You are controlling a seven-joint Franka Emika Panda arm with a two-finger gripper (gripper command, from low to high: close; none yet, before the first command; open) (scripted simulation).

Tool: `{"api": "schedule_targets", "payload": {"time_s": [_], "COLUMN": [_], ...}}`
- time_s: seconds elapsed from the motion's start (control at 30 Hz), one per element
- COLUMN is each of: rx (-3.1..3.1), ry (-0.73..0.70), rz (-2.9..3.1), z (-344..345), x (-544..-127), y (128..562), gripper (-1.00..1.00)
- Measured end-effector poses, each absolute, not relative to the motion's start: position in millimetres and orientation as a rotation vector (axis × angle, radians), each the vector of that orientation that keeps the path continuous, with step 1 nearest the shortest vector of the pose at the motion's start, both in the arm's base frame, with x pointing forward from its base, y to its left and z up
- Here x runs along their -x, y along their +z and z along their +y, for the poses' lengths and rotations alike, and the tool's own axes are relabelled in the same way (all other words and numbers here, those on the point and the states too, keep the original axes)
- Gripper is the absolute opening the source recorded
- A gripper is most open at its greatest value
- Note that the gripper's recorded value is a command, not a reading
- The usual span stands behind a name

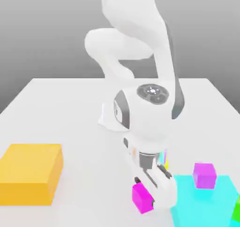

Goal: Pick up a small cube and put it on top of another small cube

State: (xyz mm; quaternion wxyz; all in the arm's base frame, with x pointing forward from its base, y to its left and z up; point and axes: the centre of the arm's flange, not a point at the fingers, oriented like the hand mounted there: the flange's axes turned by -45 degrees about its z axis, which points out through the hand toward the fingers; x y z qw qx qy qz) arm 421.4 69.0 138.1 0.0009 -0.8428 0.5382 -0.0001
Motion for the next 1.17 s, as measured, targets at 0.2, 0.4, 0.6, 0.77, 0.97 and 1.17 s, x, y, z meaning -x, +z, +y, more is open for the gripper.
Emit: {"api": "schedule_targets", "payload": {"time_s": [0.2, 0.4, 0.6, 0.77, 0.97, 1.17], "rx": [2.644, 2.621, 2.495, 2.381, 2.293, 2.292], "ry": [-0.002, -0.002, 0.003, 0.003, -0.010, -0.005], "rz": [1.690, 1.722, 1.878, 2.027, 2.148, 2.147], "z": [69.2, 77.9, 141.8, 192.6, 218.3, 219.5], "x": [-422.0, -423.3, -426.0, -417.4, -411.8, -410.0], "y": [144.4, 203.8, 252.6, 290.2, 281.1, 250.4], "gripper": [-1.00, -1.00, -1.00, -1.00, -1.00, 1.00]}}
